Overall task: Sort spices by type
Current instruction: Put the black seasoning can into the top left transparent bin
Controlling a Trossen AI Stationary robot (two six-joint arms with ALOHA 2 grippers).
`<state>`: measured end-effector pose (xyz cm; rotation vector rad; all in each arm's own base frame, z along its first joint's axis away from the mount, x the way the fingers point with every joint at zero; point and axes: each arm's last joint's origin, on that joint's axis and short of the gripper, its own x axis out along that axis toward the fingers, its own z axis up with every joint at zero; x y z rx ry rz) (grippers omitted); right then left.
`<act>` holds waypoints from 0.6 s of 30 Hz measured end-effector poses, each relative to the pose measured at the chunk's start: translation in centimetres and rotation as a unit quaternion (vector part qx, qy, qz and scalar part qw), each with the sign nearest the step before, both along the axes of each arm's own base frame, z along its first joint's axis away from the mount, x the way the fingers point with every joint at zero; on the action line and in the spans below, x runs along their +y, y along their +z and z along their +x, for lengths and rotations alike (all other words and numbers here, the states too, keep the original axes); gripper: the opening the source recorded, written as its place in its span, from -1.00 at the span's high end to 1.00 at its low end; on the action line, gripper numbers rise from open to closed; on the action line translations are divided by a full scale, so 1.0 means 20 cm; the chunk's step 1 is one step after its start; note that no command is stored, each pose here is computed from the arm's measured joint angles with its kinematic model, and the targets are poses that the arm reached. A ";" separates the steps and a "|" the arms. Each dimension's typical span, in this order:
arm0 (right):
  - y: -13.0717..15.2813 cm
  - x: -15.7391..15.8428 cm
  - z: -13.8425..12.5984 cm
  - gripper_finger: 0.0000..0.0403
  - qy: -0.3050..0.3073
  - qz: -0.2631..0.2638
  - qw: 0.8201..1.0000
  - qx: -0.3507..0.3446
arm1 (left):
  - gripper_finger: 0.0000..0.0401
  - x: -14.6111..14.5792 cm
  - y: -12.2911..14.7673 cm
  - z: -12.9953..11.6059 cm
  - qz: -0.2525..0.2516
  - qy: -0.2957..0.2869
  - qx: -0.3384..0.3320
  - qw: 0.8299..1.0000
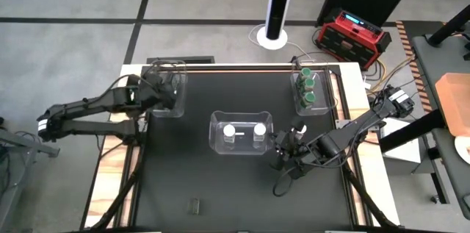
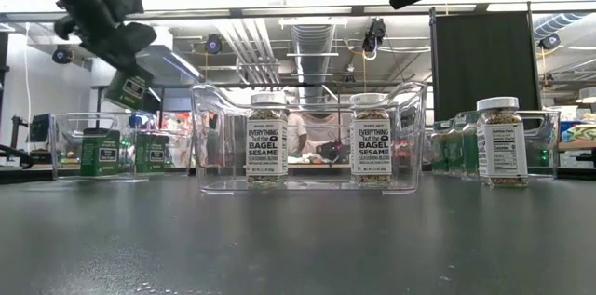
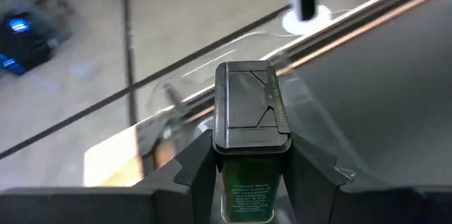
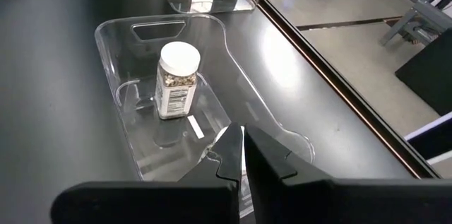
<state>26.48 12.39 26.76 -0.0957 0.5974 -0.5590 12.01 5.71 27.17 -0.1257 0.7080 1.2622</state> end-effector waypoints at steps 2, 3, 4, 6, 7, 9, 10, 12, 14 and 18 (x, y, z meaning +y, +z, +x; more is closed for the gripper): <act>0.00 0.00 0.00 0.95 0.000 -0.001 1.000 0.001 | 0.39 0.02 0.02 0.02 -0.004 -0.028 -0.009 1.000; 0.00 -0.01 0.00 0.95 -0.001 -0.002 1.000 0.001 | 0.39 0.02 0.03 0.03 -0.003 -0.046 -0.021 0.999; 0.00 -0.01 0.01 0.95 -0.003 -0.002 1.000 0.001 | 0.39 0.03 0.05 0.04 -0.002 -0.071 -0.036 0.997; 0.01 -0.04 0.02 0.95 -0.007 -0.004 1.000 0.000 | 0.39 0.03 0.10 0.05 0.007 -0.141 -0.064 0.988; 0.02 -0.06 0.02 0.95 -0.010 -0.005 1.000 -0.001 | 0.39 0.03 0.13 0.06 0.011 -0.188 -0.079 0.979; 0.04 -0.10 0.04 0.95 -0.011 -0.016 1.000 0.005 | 0.39 0.01 0.18 0.07 0.025 -0.275 -0.118 0.954; 0.05 -0.12 0.06 0.95 -0.012 -0.025 1.000 0.009 | 0.39 0.00 0.20 0.08 0.035 -0.310 -0.132 0.941; 0.07 -0.16 0.09 0.95 -0.006 -0.048 0.999 0.013 | 0.39 -0.02 0.22 0.07 0.050 -0.360 -0.158 0.918; 0.09 -0.20 0.13 0.95 0.008 -0.074 0.997 0.010 | 0.39 -0.03 0.23 0.08 0.060 -0.413 -0.197 0.887; 0.15 -0.25 0.23 0.94 0.081 -0.084 0.992 -0.040 | 0.39 -0.09 0.21 0.10 0.064 -0.553 -0.284 0.781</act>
